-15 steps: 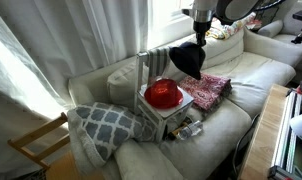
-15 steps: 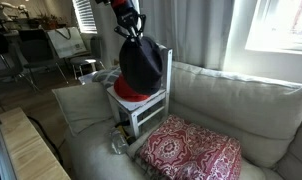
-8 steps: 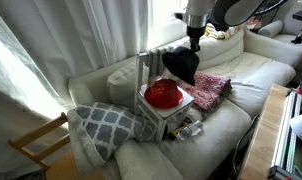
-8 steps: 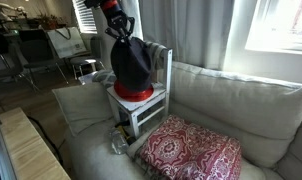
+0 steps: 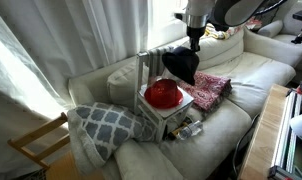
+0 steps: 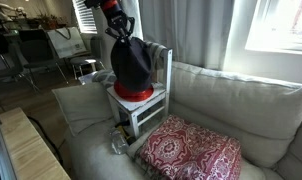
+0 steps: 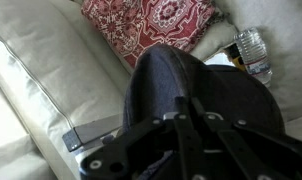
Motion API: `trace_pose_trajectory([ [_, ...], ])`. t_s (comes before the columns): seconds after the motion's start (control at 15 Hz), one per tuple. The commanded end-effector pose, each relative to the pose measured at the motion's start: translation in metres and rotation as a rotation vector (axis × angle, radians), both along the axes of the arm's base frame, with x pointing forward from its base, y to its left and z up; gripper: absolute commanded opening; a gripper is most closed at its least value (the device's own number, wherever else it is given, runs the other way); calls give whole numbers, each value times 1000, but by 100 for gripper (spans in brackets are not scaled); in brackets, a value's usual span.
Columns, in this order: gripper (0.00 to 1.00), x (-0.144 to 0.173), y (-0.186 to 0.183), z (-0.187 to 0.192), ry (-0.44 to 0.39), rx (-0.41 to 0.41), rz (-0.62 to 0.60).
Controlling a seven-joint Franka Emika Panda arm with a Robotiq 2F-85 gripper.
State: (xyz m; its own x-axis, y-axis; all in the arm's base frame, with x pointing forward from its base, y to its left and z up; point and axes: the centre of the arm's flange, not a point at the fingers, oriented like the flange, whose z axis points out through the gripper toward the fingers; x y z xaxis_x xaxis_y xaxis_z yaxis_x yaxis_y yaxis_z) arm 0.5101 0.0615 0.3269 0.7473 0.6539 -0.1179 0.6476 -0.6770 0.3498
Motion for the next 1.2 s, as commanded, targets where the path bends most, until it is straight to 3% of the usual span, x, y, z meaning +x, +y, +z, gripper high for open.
trace_pose_trajectory([
  [0.0, 2, -1, 20, -10, -14, -38, 11],
  [0.67, 2, -12, 102, -57, -27, -145, 59],
  [0.93, 2, -6, 125, -72, -75, -220, 108],
  [1.13, 2, -2, 138, -84, -65, -265, 151],
])
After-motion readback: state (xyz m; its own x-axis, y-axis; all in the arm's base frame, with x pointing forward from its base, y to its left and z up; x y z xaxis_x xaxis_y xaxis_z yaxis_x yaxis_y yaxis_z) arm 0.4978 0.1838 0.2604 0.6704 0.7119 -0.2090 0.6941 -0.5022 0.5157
